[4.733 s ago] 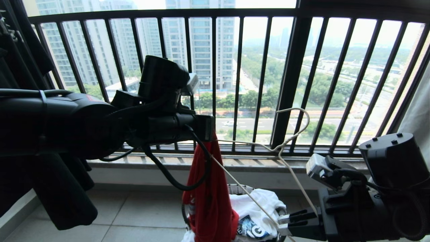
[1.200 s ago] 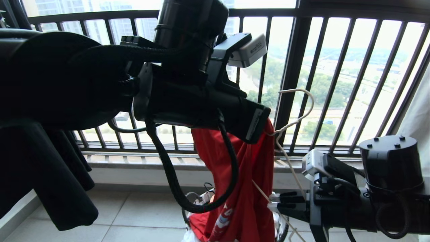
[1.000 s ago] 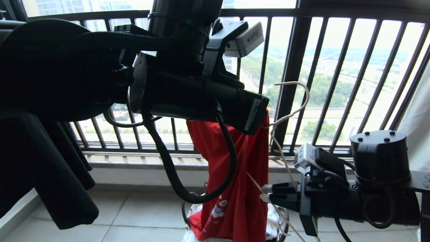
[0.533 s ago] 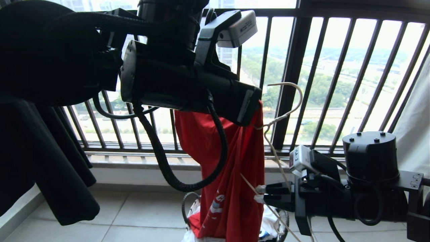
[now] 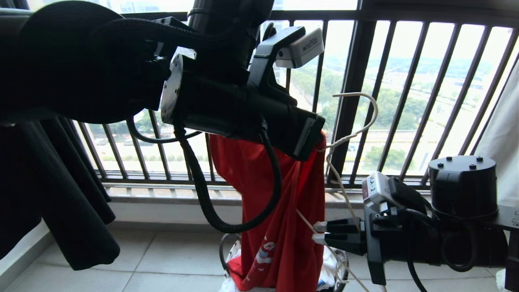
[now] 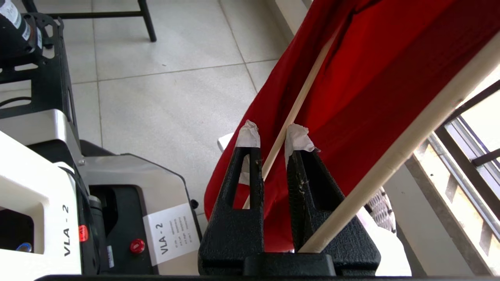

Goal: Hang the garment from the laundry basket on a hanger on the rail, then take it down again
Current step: Hang the clothes on the clothes rack

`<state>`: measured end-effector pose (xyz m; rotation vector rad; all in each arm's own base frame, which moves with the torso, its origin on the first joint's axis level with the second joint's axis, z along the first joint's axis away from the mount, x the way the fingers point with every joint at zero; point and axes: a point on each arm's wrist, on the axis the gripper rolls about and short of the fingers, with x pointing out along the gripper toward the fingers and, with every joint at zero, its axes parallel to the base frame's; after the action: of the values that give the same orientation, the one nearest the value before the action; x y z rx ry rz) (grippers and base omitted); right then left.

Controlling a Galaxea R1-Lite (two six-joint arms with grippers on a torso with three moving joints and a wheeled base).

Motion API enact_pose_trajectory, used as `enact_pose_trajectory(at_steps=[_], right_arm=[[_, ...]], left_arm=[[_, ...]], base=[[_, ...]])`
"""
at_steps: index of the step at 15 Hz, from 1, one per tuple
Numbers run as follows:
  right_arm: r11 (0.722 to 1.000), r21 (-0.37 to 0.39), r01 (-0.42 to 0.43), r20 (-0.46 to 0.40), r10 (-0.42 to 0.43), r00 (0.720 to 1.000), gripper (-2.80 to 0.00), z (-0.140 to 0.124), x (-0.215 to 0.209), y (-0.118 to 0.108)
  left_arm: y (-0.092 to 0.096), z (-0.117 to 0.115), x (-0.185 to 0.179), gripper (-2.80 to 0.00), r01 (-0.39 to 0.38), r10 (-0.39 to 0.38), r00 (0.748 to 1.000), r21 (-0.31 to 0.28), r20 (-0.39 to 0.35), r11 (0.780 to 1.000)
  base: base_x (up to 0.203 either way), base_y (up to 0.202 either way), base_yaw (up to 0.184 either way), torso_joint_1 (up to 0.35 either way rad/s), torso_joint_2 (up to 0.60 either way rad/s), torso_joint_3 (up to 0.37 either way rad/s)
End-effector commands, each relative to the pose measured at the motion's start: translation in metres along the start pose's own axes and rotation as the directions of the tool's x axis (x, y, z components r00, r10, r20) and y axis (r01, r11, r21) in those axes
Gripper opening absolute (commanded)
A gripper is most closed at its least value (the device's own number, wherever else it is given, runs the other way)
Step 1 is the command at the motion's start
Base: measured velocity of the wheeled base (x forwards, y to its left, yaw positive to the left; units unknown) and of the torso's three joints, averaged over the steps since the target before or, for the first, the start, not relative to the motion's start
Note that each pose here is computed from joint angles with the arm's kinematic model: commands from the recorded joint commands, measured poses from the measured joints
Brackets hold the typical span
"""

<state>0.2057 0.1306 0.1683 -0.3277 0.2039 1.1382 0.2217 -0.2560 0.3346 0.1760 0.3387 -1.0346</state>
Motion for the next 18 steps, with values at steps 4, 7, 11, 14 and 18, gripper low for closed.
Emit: enact_pose_trajectory(at_steps=[4,7,11,14,18], right_arm=[[1.000,-0.015,0.012,0.034,-0.011,0.999,-2.80,0.0057,-0.0092,-0.0024],[1.000,-0.015,0.008,0.034,-0.007,0.999,-2.80,0.0054,-0.0089,-0.0024],[1.000,-0.014,0.010,0.035,-0.009,0.999,-2.80,0.0052,-0.0094,-0.0031],[1.000,-0.015,0.008,0.038,-0.008,0.999,-2.80,0.0058,-0.0098,-0.0032],[1.000,-0.015,0.010,0.040,-0.009,0.999,-2.80,0.0066,-0.0098,-0.0036]], left_arm=[[-0.0096,0.0033,-0.0014,-2.80,0.034,-0.034,0.999,0.007,0.008,0.999],[-0.0104,0.0042,-0.0034,-2.80,0.055,-0.055,0.998,0.000,0.013,0.998],[-0.0133,0.0037,-0.0044,-2.80,0.069,-0.069,0.998,-0.010,0.012,0.998],[-0.0128,0.0070,-0.0019,-2.80,0.069,-0.068,0.997,-0.026,0.026,0.997],[-0.0128,0.0059,-0.0025,0.00,0.066,-0.065,0.998,-0.035,0.019,0.997]], base=[[0.000,0.000,0.000,0.000,0.00,0.000],[0.000,0.000,0.000,0.000,0.00,0.000],[0.000,0.000,0.000,0.000,0.00,0.000],[0.000,0.000,0.000,0.000,0.00,0.000],[0.000,0.000,0.000,0.000,0.00,0.000]])
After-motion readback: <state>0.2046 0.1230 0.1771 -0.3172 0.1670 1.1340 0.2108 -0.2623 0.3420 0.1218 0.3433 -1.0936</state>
